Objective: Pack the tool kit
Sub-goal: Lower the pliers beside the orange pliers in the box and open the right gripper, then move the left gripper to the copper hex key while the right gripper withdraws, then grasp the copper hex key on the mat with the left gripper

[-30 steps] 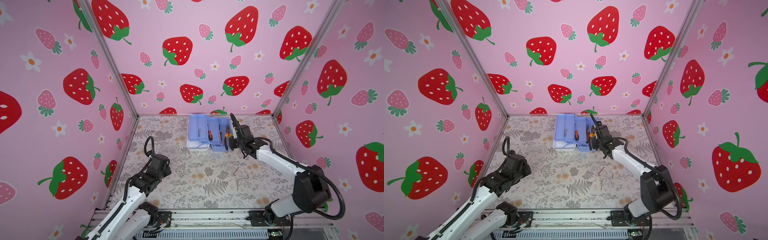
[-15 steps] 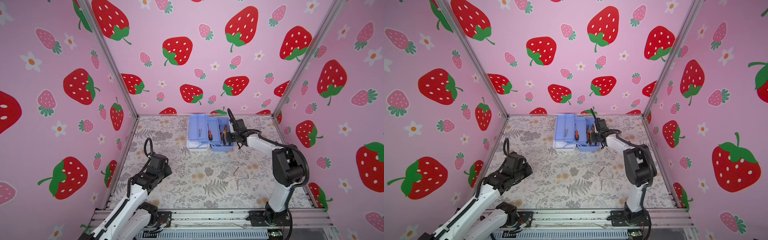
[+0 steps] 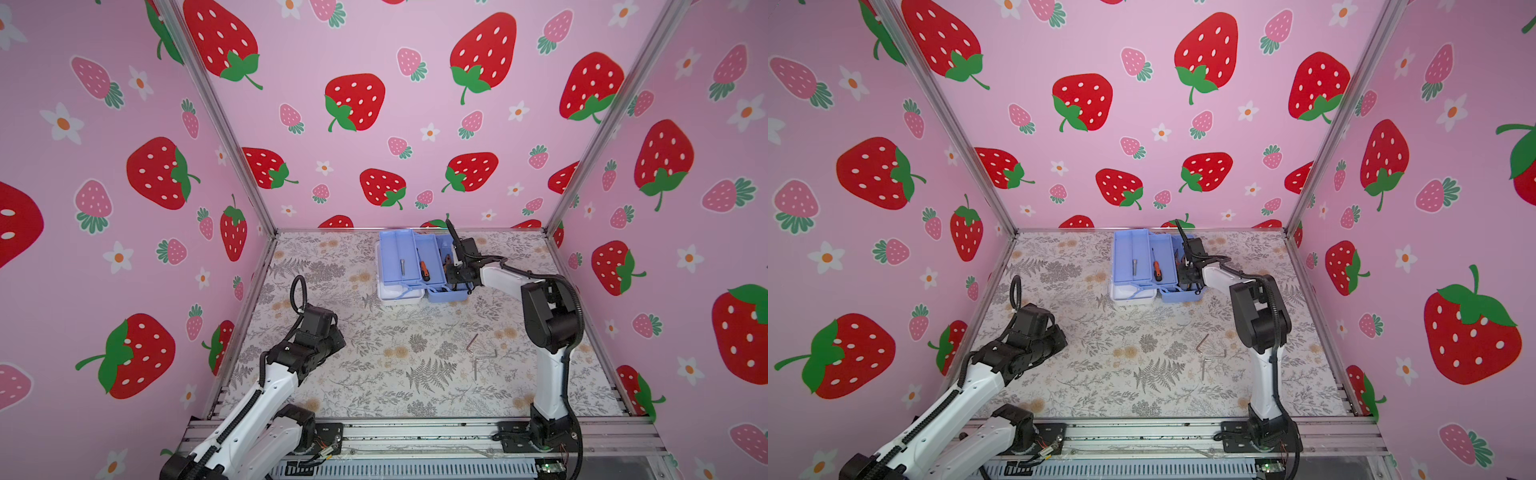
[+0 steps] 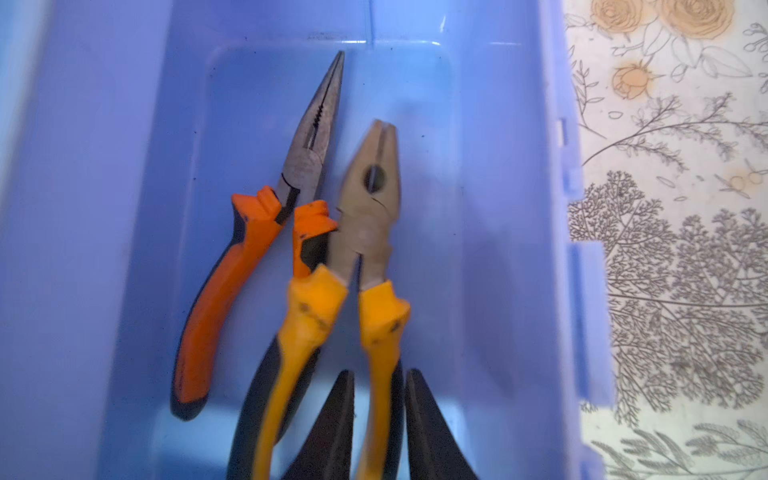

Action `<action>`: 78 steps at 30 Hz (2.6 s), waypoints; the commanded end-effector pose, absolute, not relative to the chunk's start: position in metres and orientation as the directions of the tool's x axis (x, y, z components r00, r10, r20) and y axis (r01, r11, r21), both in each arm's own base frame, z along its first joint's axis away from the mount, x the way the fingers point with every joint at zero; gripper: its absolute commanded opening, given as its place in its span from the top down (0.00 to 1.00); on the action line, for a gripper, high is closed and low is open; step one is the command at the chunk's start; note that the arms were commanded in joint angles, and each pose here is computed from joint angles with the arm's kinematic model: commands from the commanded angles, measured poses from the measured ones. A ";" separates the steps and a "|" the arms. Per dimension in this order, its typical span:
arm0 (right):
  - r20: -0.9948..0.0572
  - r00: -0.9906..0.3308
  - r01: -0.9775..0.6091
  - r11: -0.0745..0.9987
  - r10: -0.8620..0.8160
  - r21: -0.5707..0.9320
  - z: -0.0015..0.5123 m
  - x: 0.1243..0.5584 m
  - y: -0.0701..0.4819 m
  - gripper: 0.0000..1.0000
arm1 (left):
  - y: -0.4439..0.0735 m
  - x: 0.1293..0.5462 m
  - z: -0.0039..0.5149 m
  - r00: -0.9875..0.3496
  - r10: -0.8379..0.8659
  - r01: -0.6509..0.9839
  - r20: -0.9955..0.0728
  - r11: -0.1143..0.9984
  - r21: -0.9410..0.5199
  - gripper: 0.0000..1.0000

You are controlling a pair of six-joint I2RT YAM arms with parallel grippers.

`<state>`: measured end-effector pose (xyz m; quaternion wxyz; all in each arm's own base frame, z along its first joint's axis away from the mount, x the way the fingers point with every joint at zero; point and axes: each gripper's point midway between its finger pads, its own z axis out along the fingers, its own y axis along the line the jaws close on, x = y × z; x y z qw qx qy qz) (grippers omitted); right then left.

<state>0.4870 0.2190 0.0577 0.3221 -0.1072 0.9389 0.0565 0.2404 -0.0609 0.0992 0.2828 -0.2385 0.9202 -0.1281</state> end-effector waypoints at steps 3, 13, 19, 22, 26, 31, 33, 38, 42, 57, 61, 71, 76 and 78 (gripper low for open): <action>-0.651 -0.744 -0.215 0.976 -0.147 0.025 0.080 0.496 0.213 0.65 | -0.062 0.245 0.101 -0.722 -0.521 -0.370 -0.455 0.847 -0.382 0.85; -0.754 -0.654 -0.234 0.965 -0.066 0.119 0.152 0.472 0.212 0.64 | -0.068 0.248 0.101 -0.739 -0.509 -0.352 -0.441 0.850 -0.392 0.86; -0.803 -0.595 -0.234 0.964 -0.037 0.129 0.187 0.430 0.189 0.64 | -0.073 0.246 0.114 -0.745 -0.480 -0.298 -0.463 0.861 -0.412 0.86; -0.800 -0.599 -0.227 0.964 -0.028 0.136 0.182 0.399 0.175 0.64 | -0.079 0.243 0.122 -0.756 -0.438 -0.253 -0.486 0.881 -0.400 0.88; -0.796 -0.604 -0.192 0.966 0.024 0.175 0.170 0.354 0.152 0.64 | -0.102 0.240 0.136 -0.772 -0.324 -0.152 -0.547 0.929 -0.337 0.89; -0.769 -0.638 -0.173 0.964 0.046 0.200 0.137 0.305 0.131 0.64 | -0.154 0.237 0.146 -0.789 -0.151 -0.002 -0.595 0.970 -0.243 0.90; -0.743 -0.669 -0.171 0.967 0.029 0.191 0.122 0.292 0.126 0.64 | -0.179 0.237 0.146 -0.794 -0.086 0.056 -0.602 0.976 -0.213 0.89; -0.694 -0.719 -0.176 0.955 0.041 0.238 0.098 0.268 0.124 0.64 | -0.248 0.238 0.138 -0.801 0.047 0.179 -0.597 0.970 -0.165 0.89; -0.653 -0.754 -0.174 0.939 0.066 0.296 0.084 0.255 0.129 0.64 | -0.308 0.233 0.132 -0.788 0.147 0.289 -0.598 0.946 -0.148 0.89; -0.586 -0.804 -0.101 0.950 0.096 0.294 0.051 0.236 0.114 0.70 | -0.446 0.185 0.062 -0.826 0.322 0.462 -0.463 0.856 -0.230 0.71; -0.598 -0.793 -0.080 0.952 0.118 0.294 0.052 0.236 0.108 0.76 | -0.461 0.191 0.057 -0.810 0.352 0.489 -0.468 0.847 -0.209 0.66; -0.593 -0.790 -0.052 0.947 0.155 0.316 0.047 0.235 0.095 0.75 | -0.490 0.229 0.059 -0.779 0.387 0.534 -0.493 0.822 -0.199 0.57; -0.595 -0.786 -0.052 0.942 0.167 0.332 0.049 0.237 0.094 0.74 | -0.492 0.248 0.053 -0.780 0.394 0.537 -0.486 0.821 -0.195 0.57; -0.593 -0.787 -0.051 0.941 0.168 0.334 0.049 0.237 0.094 0.73 | -0.493 0.252 0.051 -0.778 0.405 0.543 -0.480 0.819 -0.188 0.58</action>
